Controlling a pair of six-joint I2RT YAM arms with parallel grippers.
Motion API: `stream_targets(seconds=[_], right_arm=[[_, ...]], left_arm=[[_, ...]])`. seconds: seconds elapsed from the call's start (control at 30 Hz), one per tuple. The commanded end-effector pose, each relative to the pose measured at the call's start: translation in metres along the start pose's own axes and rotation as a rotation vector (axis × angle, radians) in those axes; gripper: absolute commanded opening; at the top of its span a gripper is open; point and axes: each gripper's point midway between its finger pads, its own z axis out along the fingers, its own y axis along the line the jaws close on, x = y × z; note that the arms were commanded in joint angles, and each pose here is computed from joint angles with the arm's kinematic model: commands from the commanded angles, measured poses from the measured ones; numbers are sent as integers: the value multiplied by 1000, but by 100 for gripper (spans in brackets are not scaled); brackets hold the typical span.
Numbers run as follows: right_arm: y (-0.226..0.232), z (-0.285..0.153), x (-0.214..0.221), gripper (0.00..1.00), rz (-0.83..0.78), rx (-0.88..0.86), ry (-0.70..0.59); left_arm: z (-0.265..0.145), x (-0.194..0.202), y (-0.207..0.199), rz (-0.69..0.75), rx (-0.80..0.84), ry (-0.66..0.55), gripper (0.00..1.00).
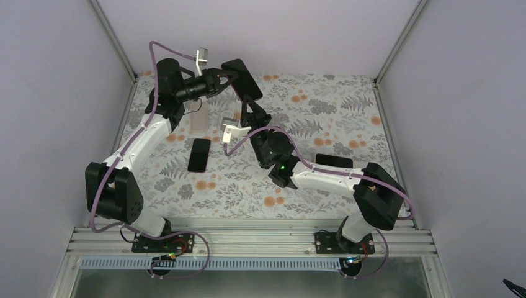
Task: Take the phone out of the phone case
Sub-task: Place the phone at the center of the board.
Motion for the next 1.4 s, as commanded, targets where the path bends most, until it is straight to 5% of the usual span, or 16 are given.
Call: stream_targets(seconds=[0.0,0.2,0.47,0.73,1.03,1.37], right_arm=[[-25,-6,-3,4,16,105,-11],[-19,-10,-2,11,-6,115,-12],[-14,-14,5,65,17,83,-4],[12,-13,2,96,214,-204,17],[85,-69,-32,99,387,-856,-80],[80,-117,-47,99,527,-1073,-174]], left_arm=[[1,0,7,-34,-1,-12,20],[-2,2,16,-67,-18,-19,2],[-14,-13,27,-29,-60,-52,2],[-27,-14,41,48,-124,-46,2],[-41,39,111,43,-276,94,2],[-54,104,154,-5,-311,254,2]])
